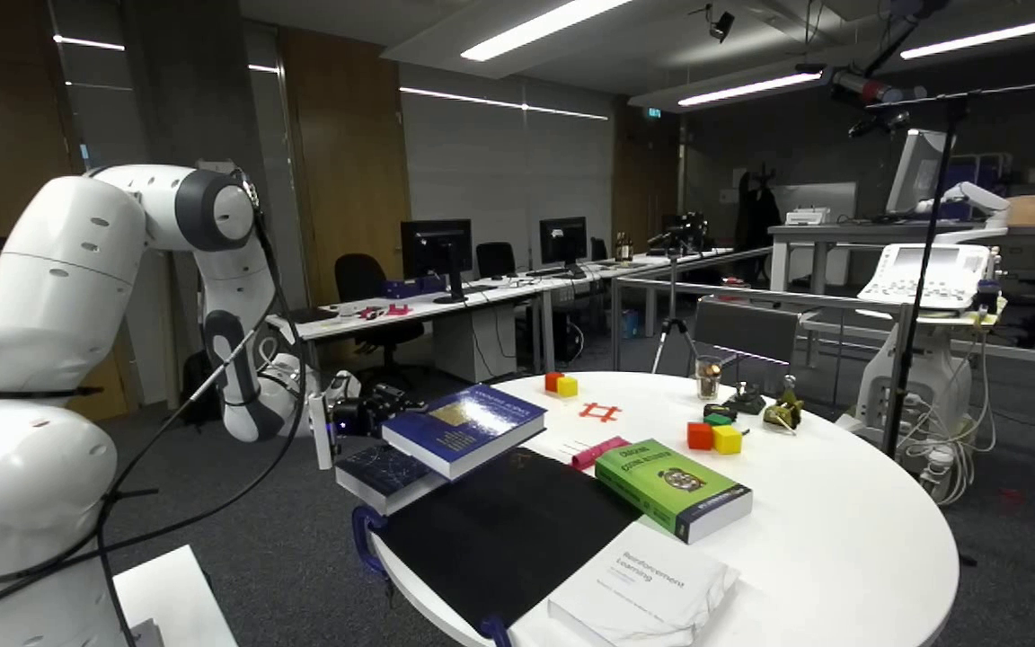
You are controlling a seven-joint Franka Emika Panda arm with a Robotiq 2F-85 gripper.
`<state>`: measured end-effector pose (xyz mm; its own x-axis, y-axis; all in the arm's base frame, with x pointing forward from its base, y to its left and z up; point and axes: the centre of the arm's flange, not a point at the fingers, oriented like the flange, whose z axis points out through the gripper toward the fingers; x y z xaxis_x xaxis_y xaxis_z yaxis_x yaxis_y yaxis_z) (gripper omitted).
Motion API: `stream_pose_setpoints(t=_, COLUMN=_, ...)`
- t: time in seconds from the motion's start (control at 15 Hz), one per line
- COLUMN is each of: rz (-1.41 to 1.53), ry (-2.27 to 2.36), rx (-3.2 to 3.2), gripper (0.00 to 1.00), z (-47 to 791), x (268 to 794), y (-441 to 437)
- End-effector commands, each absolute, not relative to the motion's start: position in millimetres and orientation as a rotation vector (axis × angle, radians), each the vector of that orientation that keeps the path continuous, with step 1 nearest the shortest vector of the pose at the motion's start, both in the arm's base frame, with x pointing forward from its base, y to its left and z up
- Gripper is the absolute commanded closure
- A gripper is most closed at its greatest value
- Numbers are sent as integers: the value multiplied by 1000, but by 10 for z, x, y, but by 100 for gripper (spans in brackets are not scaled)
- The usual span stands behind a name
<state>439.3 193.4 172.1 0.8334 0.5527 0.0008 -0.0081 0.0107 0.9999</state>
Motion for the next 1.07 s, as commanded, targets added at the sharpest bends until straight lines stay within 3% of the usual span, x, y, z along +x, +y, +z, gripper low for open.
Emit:
stream_pose_setpoints(t=0.0, rz=500, ry=463, rx=1451, gripper=83, z=1933, x=4569, y=1749)
stream_pose_setpoints(t=1.0, rz=621, ry=455, rx=1508, gripper=83, z=1450, x=4623, y=1518)
